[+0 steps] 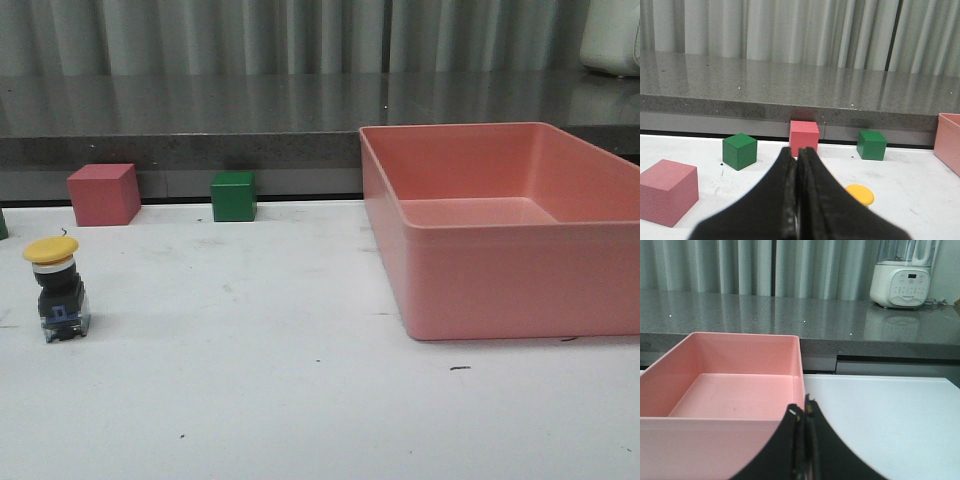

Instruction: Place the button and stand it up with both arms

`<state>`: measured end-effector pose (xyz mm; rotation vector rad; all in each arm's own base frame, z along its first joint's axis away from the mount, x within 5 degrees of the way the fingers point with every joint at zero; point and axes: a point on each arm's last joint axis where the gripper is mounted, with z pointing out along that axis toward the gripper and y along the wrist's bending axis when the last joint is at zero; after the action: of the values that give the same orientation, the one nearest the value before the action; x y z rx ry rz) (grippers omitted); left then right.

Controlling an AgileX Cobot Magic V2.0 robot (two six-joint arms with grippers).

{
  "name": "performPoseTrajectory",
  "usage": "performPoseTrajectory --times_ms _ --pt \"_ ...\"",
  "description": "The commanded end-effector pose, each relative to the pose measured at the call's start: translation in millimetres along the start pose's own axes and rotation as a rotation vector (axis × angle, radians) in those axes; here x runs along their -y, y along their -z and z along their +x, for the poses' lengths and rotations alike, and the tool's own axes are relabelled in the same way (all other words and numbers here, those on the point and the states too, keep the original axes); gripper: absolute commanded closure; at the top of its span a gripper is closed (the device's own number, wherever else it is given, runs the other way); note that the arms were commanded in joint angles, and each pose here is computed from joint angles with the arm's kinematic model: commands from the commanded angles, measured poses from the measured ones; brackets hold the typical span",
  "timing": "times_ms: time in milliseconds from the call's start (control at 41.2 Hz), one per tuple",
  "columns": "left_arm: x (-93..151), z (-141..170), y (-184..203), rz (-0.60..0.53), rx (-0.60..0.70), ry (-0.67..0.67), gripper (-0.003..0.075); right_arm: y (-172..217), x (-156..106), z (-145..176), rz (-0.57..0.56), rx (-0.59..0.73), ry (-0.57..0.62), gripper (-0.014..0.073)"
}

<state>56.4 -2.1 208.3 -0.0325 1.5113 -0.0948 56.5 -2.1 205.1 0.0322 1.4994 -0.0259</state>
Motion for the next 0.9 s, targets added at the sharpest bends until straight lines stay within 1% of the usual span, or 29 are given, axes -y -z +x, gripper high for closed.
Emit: performPoseTrajectory --times_ms 0,291,558,873 --pt "0.3 -3.7 1.8 0.008 0.089 0.011 0.074 1.9 0.7 -9.1 0.011 0.102 -0.023 0.0663" --pt "0.3 -3.7 1.8 0.008 0.089 0.011 0.074 1.9 0.7 -8.9 0.011 0.099 -0.024 0.0663" --pt "0.3 -3.7 1.8 0.008 0.089 0.011 0.074 1.9 -1.4 -8.8 -0.027 0.098 -0.028 0.0663" --pt "0.3 -3.7 1.8 0.008 0.089 0.011 0.074 1.9 -1.4 -8.8 -0.028 0.098 -0.028 0.0663"
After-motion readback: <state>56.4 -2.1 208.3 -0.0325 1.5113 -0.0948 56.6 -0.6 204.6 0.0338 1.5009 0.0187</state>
